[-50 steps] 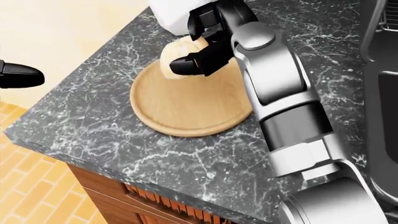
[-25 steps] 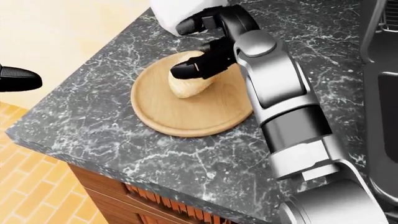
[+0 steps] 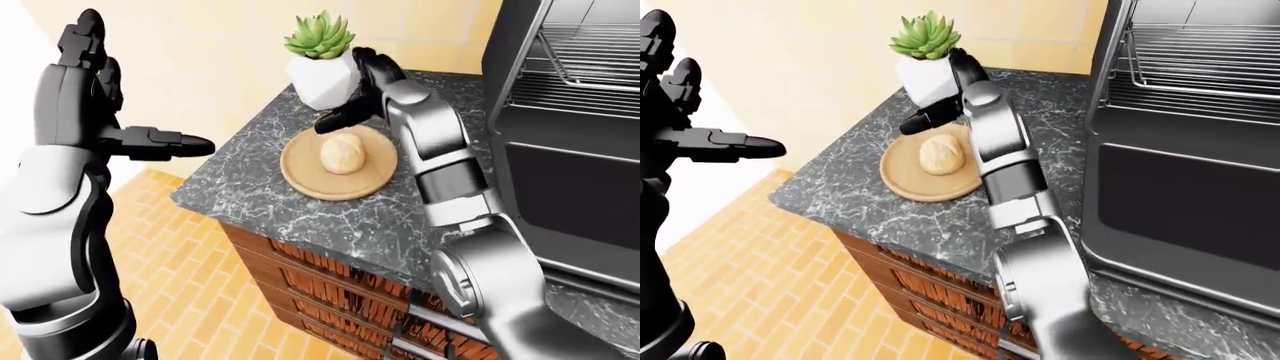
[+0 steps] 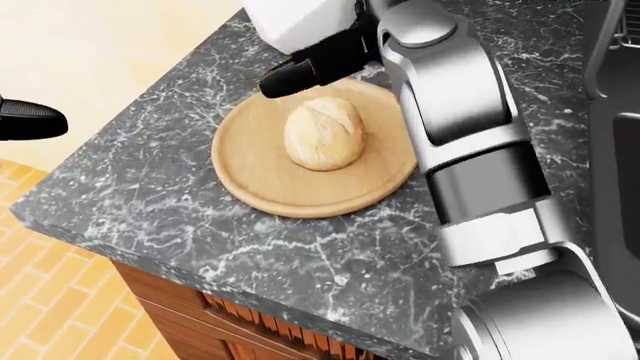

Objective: Pick the bread from the top rack and place it on the plate on the counter.

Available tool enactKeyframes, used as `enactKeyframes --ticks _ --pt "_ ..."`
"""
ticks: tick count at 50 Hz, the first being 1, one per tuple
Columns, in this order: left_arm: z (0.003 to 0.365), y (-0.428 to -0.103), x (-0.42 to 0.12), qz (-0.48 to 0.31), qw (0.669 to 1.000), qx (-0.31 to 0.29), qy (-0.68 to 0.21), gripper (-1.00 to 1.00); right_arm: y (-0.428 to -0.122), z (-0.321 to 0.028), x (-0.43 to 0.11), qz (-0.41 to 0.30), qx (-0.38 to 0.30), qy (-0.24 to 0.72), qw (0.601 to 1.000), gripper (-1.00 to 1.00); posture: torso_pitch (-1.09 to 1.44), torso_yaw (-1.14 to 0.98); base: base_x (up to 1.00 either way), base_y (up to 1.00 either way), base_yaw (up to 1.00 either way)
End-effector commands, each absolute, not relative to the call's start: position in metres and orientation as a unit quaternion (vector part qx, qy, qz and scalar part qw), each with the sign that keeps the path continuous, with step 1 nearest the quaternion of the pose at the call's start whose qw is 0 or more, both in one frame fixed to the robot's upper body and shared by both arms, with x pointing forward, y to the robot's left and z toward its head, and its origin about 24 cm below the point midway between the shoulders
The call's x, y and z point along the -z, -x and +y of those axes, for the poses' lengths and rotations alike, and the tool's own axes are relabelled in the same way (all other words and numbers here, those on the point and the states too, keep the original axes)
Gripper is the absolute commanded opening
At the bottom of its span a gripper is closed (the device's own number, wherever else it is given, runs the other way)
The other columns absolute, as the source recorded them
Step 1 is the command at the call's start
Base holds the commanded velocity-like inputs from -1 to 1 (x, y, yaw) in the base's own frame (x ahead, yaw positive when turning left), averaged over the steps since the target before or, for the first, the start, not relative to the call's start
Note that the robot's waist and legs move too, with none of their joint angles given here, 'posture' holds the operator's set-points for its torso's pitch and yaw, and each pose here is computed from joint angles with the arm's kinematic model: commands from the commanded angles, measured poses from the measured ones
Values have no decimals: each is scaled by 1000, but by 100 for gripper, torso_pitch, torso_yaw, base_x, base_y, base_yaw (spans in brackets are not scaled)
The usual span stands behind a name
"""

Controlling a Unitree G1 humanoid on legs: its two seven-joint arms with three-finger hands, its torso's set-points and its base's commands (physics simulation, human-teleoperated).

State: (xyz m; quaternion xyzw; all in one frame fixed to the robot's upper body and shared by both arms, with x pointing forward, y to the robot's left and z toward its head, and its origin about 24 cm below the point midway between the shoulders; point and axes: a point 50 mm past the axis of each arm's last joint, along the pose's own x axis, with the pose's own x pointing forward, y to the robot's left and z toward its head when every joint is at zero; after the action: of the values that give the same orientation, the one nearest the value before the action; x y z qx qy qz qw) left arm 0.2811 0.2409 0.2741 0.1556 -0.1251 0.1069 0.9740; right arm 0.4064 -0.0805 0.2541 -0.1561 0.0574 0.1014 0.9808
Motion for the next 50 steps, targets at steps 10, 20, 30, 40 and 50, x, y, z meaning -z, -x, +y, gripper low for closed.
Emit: enactKeyframes --ticks 10,20,30,40,50 --pt "242 -274 -288 -164 965 -120 -165 100 -381 -73 -324 -59 -87 123 987 100 0 42 0 0 0" --pt "242 -274 -290 -165 965 -119 -164 100 -369 -78 -349 -97 -67 93 989 100 0 42 0 0 0" --pt "242 -273 -294 -168 964 -121 -165 100 -352 -89 -358 -129 -44 71 988 100 0 42 0 0 0" --pt "242 -272 -300 -172 963 -121 -167 100 -328 -106 -370 -159 -21 61 985 100 0 42 0 0 0" --pt "245 -268 -300 -172 962 -126 -168 100 -315 -118 -376 -180 -7 60 982 100 0 42 0 0 0"
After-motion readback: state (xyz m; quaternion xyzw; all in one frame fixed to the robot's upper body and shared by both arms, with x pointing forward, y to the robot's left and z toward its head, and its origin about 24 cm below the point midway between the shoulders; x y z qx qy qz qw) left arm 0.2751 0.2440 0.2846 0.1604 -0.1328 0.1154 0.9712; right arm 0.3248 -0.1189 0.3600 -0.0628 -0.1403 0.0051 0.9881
